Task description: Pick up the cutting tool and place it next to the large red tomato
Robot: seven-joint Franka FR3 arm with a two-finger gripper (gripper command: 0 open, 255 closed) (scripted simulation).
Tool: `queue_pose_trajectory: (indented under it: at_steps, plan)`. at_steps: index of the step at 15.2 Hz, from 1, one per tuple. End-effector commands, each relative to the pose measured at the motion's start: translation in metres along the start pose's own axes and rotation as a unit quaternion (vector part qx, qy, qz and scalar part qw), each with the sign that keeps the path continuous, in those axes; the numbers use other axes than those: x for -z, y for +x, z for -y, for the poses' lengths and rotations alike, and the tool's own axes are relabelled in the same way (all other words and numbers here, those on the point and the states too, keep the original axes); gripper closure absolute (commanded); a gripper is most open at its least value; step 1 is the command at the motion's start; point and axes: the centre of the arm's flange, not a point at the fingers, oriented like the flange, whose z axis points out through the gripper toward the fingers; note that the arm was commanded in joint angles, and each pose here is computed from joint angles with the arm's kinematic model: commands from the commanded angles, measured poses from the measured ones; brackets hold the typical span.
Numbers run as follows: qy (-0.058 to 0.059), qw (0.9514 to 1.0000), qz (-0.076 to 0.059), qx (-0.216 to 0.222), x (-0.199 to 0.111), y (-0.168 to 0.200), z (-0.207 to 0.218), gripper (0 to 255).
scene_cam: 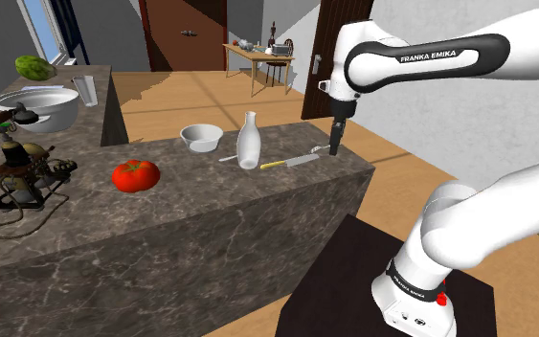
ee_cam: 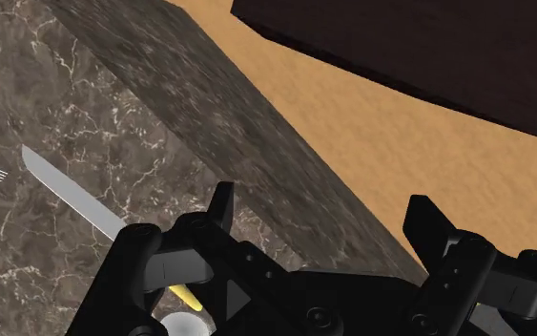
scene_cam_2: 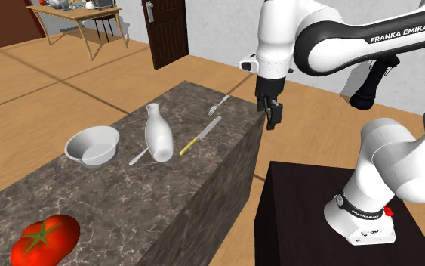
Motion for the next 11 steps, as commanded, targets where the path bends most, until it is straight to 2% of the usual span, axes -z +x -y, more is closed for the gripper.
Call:
queue_pose_trajectory:
  at_steps: [1,6,11]
  plan:
    - [-0.001,0.9995,-0.003,0.031,-0.015,0.004,-0.023,0]
    - [0.000,0.9945,-0.009,0.104,-0.052,0.024,-0.073,0]
    - [0.000,0.9842,-0.015,0.177,-0.089,0.051,-0.120,0]
